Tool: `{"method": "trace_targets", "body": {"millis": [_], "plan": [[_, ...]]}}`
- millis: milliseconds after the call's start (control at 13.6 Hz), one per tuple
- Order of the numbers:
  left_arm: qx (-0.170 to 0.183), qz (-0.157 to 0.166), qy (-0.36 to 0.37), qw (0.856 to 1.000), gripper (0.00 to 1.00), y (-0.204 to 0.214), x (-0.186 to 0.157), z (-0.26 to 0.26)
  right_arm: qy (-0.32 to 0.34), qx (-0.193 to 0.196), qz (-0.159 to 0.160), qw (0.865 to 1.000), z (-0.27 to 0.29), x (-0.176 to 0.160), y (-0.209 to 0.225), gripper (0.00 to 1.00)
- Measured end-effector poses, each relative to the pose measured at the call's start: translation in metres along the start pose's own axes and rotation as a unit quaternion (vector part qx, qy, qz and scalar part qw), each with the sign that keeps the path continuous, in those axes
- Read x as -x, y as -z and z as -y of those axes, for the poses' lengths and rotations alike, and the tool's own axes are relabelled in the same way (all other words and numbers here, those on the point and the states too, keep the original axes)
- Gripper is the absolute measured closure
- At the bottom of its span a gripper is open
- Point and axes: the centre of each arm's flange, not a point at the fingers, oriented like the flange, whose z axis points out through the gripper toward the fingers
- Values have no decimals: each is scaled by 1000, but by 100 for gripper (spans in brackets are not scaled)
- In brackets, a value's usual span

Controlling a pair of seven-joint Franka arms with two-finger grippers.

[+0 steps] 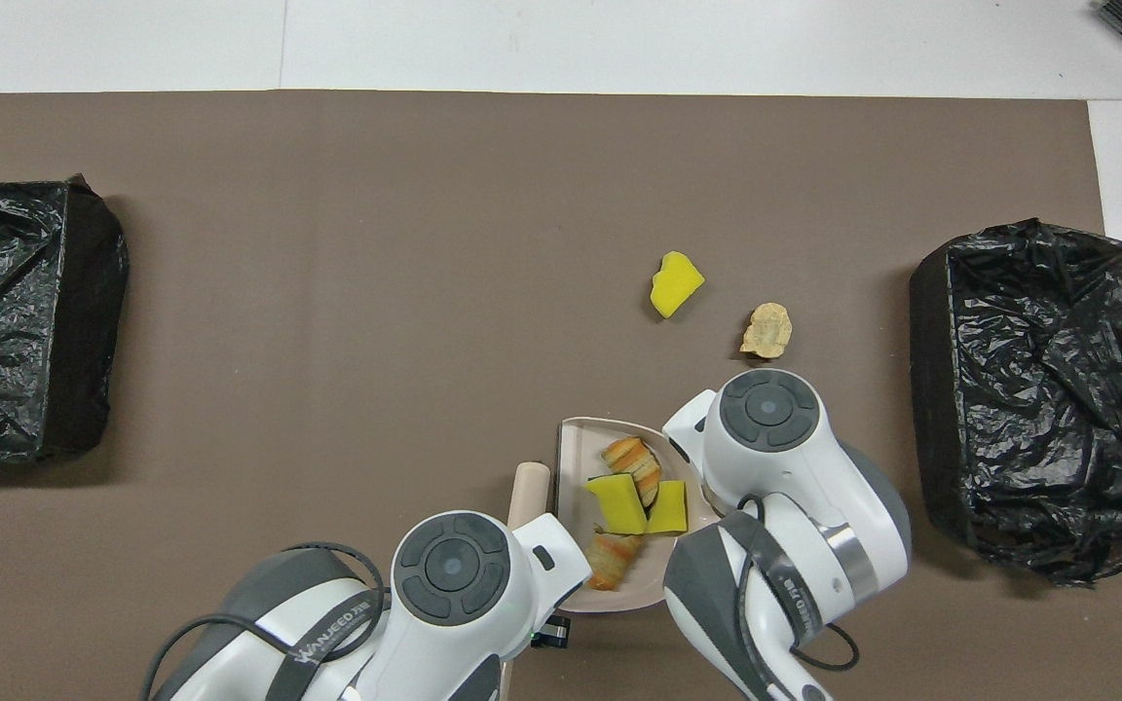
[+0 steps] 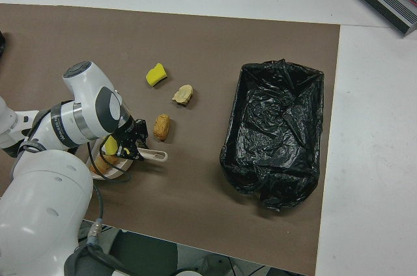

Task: Sweep and dump trash in bin
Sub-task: 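Carry the loaded dustpan over the black bag with the right gripper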

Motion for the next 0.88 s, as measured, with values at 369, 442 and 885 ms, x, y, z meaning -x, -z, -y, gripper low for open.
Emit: {"method": "trace_targets", "body": {"millis": [369,442,885], "plan": [[-15,-7,52,999,74,-3,15,15,-13,23,-45,999,-43,66,62,68],[-17,-15,61,998,74,-13,17,19,-19,32,-61,997,-51,84,83,68],[-21,-73,109,991,74,-76,38,-3,-104,110,-92,984,-85,249,179,68]]}}
